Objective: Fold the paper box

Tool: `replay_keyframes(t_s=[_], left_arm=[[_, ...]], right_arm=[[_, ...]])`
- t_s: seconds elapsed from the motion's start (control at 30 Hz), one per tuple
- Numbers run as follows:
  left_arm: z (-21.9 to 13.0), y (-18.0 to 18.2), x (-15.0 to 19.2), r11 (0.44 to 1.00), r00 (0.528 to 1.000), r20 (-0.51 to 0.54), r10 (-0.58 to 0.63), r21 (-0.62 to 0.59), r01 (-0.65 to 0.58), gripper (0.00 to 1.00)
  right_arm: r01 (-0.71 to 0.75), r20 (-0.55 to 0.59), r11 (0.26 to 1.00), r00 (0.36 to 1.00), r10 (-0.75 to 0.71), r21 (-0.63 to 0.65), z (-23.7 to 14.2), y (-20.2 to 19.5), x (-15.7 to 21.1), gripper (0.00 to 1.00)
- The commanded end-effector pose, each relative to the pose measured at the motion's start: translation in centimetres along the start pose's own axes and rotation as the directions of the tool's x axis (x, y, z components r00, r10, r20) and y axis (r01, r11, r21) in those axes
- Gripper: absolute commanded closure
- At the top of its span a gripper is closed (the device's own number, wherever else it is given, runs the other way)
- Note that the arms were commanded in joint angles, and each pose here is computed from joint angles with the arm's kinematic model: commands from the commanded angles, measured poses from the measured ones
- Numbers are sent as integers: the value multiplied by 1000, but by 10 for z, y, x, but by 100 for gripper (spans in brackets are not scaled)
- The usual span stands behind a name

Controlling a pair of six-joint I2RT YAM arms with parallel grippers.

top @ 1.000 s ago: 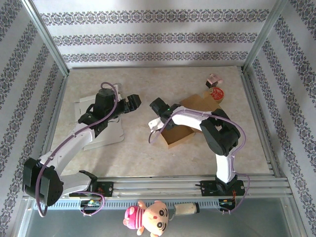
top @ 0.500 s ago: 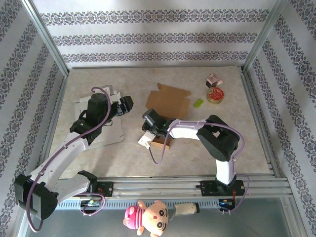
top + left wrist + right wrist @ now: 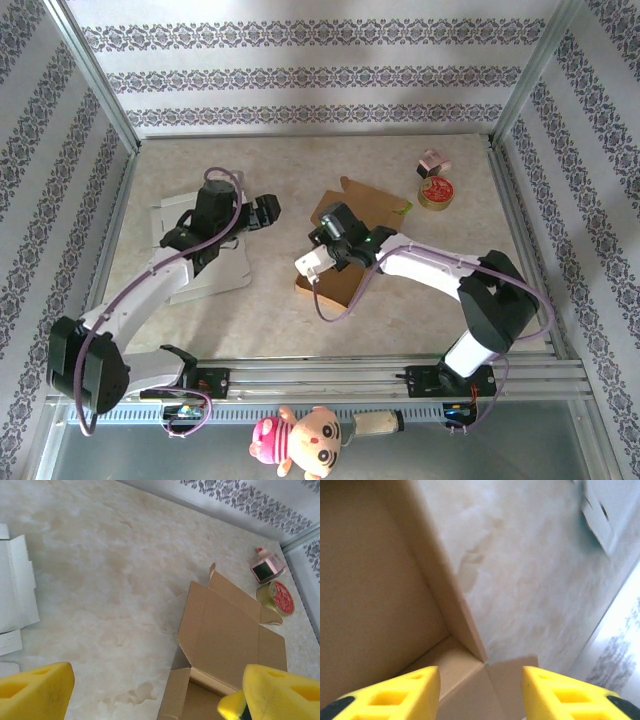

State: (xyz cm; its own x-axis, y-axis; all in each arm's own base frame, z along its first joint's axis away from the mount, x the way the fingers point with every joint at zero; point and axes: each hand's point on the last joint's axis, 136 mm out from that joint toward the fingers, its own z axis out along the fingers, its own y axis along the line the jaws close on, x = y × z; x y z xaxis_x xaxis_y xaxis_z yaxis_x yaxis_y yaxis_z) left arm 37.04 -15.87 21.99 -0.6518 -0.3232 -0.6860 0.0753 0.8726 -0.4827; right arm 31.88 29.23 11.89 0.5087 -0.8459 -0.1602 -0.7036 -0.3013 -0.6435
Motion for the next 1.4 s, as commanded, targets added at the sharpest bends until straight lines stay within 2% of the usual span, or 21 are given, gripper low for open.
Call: replay_keyframes(t_s=[0.0,0.03,0.1,0.13,0.17,0.2,0.23,0.27,0.33,0.37,0.43,0.5,0.6,0.77,0.93,1.07,1.2,1.37], left_arm=[[13,-24,-2,992,986,-116,117,58,-110,15],[21,-26,0,986,972,-169,161,61,-153,16],[37,-32,4,973,941,-249,231,88,-215,17],[45,-36,6,963,919,-289,267,116,-243,18],[54,-41,10,952,895,-328,304,153,-267,19],[61,-44,13,944,874,-363,324,183,-274,19],[69,-51,17,935,853,-394,344,227,-272,19],[78,-55,21,929,836,-419,354,260,-263,19],[96,-58,28,925,813,-458,359,288,-246,19],[105,-59,30,924,808,-464,363,292,-247,19],[120,-60,33,921,803,-468,369,303,-246,19],[133,-66,38,910,796,-471,380,347,-228,18],[153,-71,48,896,782,-490,385,401,-191,17],[177,-65,58,901,764,-521,379,397,-176,19],[191,-56,69,919,746,-568,348,365,-150,40],[196,-52,68,928,744,-577,336,338,-156,50],[196,-51,60,925,755,-556,349,333,-182,63],[195,-61,62,918,760,-555,338,374,-134,82]], right_arm=[[-693,82,694,716,693,195,-34,-73,25,43],[-836,79,512,534,842,197,-39,-77,48,43],[-972,78,143,159,984,185,-47,-73,86,40],[-985,62,-48,-38,997,163,-50,-62,105,37],[-970,46,-211,-207,977,119,-51,-51,117,36],[-938,24,-340,-339,940,71,-51,-43,127,36],[-892,-3,-452,-452,892,25,-51,-33,138,35],[-846,-16,-534,-534,846,-12,-51,-25,148,33],[-768,-26,-640,-640,768,-10,-47,-4,170,26],[-740,-29,-673,-673,739,13,-46,6,181,26],[-714,-46,-699,-700,713,36,-41,20,190,25],[-703,-65,-711,-710,701,5,-33,23,186,26],[-665,-88,-746,-741,665,-32,-15,30,186,31],[-659,-69,-749,-746,662,-70,-2,27,189,60],[-703,-44,-708,-707,706,-65,-6,22,191,76],[-740,-30,-669,-669,743,-64,-13,18,191,85],[-759,-31,-647,-646,762,-75,-16,15,187,86],[-793,-14,-605,-606,795,-70,-21,11,180,86]])
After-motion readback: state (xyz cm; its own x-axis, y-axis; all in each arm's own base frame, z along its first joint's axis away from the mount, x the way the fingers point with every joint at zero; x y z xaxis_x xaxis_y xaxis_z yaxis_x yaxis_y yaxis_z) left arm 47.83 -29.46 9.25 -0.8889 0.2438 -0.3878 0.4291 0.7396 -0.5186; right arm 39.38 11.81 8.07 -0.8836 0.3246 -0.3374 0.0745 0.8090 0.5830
